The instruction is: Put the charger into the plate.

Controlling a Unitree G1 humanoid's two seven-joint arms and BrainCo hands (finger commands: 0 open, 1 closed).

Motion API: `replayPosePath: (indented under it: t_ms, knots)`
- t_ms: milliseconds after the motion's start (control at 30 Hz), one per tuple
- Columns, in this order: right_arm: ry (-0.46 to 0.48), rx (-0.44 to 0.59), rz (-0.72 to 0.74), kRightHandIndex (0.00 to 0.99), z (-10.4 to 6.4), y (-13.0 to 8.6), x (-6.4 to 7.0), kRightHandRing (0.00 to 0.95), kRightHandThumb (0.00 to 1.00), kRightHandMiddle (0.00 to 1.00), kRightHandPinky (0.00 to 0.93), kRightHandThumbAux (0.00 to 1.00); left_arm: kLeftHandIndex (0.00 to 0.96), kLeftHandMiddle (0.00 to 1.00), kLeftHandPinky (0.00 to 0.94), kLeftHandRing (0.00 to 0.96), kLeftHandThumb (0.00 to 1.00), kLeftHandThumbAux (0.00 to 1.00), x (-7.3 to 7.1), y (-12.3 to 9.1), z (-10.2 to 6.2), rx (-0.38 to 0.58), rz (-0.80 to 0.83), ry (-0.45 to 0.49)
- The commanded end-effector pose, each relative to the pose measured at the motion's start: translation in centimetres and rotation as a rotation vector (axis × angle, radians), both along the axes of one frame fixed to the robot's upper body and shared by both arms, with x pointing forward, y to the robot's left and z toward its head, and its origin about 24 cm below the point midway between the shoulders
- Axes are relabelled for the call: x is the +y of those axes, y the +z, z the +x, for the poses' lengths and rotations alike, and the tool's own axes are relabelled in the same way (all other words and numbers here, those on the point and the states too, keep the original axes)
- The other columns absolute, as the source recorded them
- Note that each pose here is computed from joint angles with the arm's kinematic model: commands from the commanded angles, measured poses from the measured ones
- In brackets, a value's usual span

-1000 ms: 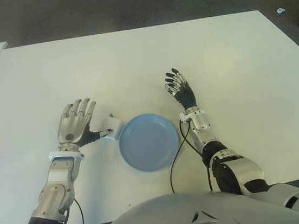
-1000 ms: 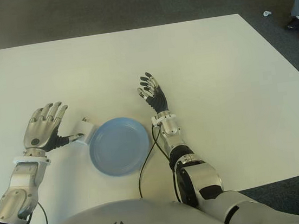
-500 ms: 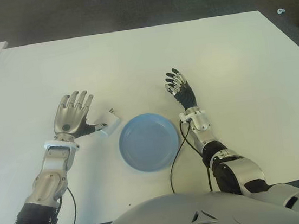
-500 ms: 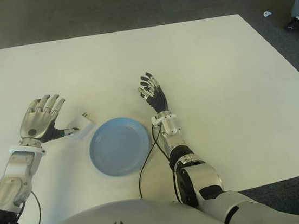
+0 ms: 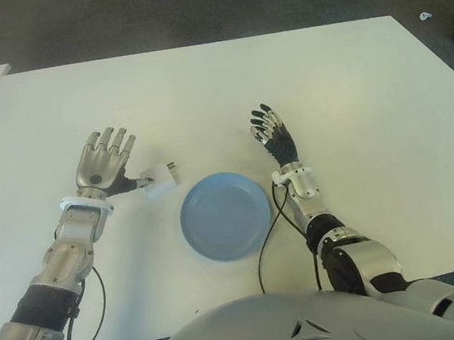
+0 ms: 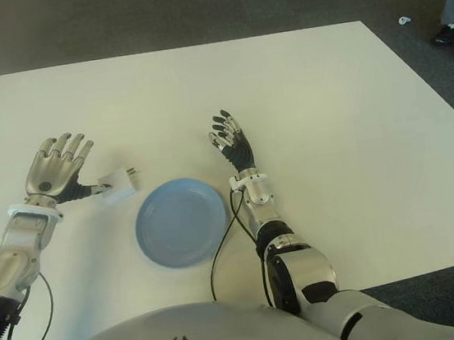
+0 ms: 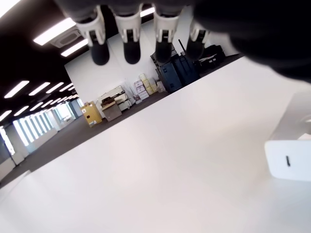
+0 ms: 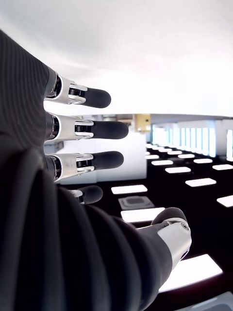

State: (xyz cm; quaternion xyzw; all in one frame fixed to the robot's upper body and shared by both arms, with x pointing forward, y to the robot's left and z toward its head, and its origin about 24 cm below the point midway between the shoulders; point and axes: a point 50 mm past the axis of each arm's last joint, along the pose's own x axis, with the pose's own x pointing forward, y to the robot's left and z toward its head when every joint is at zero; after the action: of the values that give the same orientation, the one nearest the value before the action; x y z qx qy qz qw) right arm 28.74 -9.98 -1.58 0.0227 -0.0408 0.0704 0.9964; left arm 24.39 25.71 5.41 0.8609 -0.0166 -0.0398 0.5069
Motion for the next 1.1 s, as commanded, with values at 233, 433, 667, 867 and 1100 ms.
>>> replayPosePath:
  t_ms: [233, 433, 667, 867, 1100]
  knots:
    - [-0.033, 0.191, 0.039, 0.042, -3.7, -4.1, -0.3, 0.207, 0.208, 0.2, 0.182, 0.618, 0.0, 0.0, 0.0, 0.0, 0.179, 0.298, 0.3, -1.4, 0.3, 0.081, 0.032, 0.048]
    - [-0.034, 0.195, 0.038, 0.04, -3.7, -4.2, -0.3, 0.205, 0.206, 0.199, 0.178, 0.618, 0.0, 0.0, 0.0, 0.0, 0.194, 0.297, 0.4, -1.5, 0.6, 0.074, 0.025, 0.071]
    - [-0.034, 0.196, 0.034, 0.036, -3.7, -4.2, -0.4, 0.203, 0.203, 0.198, 0.172, 0.621, 0.0, 0.0, 0.0, 0.0, 0.198, 0.295, 0.4, -1.4, 0.7, 0.052, -0.001, 0.082]
    - [-0.035, 0.198, 0.033, 0.031, -3.8, -4.3, -0.5, 0.203, 0.208, 0.196, 0.174, 0.636, 0.0, 0.0, 0.0, 0.0, 0.202, 0.311, 0.2, -0.6, 0.7, 0.013, -0.087, 0.078]
    - [-0.034, 0.207, 0.026, 0.022, -3.7, -4.4, -0.7, 0.2, 0.211, 0.192, 0.168, 0.647, 0.0, 0.0, 0.0, 0.0, 0.216, 0.343, -0.4, 0.9, 0.3, -0.04, -0.218, 0.032]
